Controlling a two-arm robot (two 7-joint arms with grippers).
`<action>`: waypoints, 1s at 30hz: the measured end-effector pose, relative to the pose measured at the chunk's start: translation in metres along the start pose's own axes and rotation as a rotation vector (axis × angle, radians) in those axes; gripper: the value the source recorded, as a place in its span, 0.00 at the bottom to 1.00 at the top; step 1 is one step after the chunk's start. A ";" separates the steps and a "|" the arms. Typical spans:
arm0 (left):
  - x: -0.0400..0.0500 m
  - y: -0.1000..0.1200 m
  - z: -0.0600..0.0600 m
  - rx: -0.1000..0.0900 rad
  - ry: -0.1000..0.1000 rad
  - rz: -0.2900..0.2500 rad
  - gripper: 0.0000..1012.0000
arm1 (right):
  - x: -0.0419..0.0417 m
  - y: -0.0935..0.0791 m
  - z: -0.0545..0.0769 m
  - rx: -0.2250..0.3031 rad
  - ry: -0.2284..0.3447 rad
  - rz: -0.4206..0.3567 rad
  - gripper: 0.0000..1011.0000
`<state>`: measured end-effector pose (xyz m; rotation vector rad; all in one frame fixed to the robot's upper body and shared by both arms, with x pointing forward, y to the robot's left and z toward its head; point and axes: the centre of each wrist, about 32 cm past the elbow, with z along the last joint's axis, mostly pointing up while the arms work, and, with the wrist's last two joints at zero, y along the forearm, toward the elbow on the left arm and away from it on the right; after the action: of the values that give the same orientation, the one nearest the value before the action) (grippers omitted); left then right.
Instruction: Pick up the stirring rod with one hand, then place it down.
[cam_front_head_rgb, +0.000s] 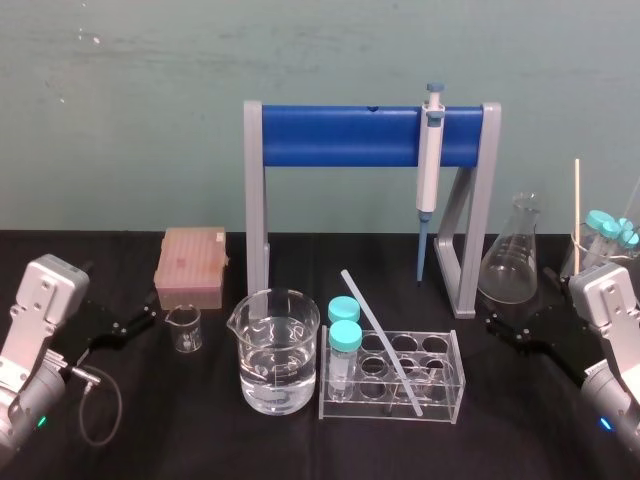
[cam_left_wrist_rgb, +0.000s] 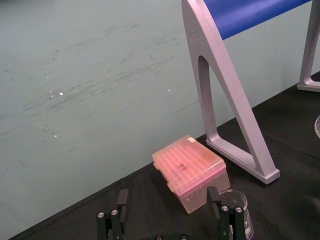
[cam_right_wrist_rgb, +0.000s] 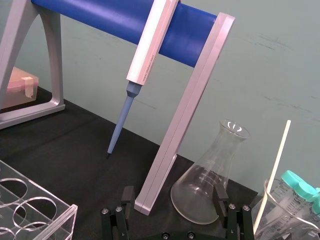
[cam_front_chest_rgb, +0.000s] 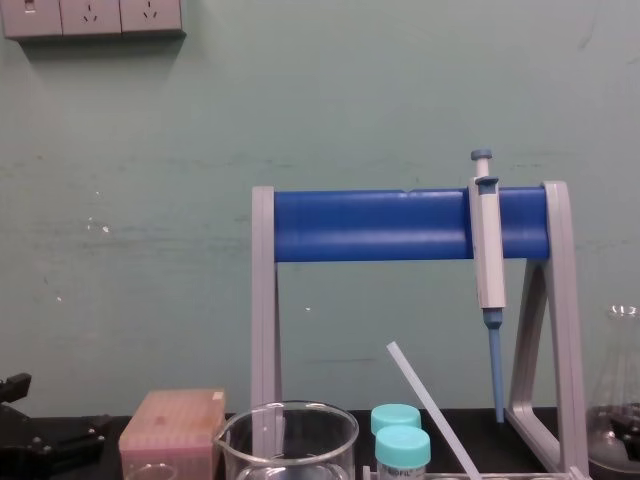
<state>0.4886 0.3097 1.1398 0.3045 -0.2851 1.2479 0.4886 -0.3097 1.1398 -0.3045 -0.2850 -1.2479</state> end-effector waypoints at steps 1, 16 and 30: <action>0.0000 0.000 0.000 0.000 0.000 0.000 0.99 | 0.0000 0.000 0.000 0.000 0.000 0.000 0.99; 0.0000 0.000 0.000 0.000 0.000 0.000 0.99 | 0.0000 0.000 0.000 0.000 0.000 0.000 0.99; 0.0000 0.000 0.000 0.000 0.000 0.000 0.99 | 0.0118 0.010 0.014 0.040 0.084 -0.006 0.99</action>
<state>0.4886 0.3096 1.1398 0.3044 -0.2850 1.2479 0.5008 -0.3120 1.1562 -0.2165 -0.2380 -1.2565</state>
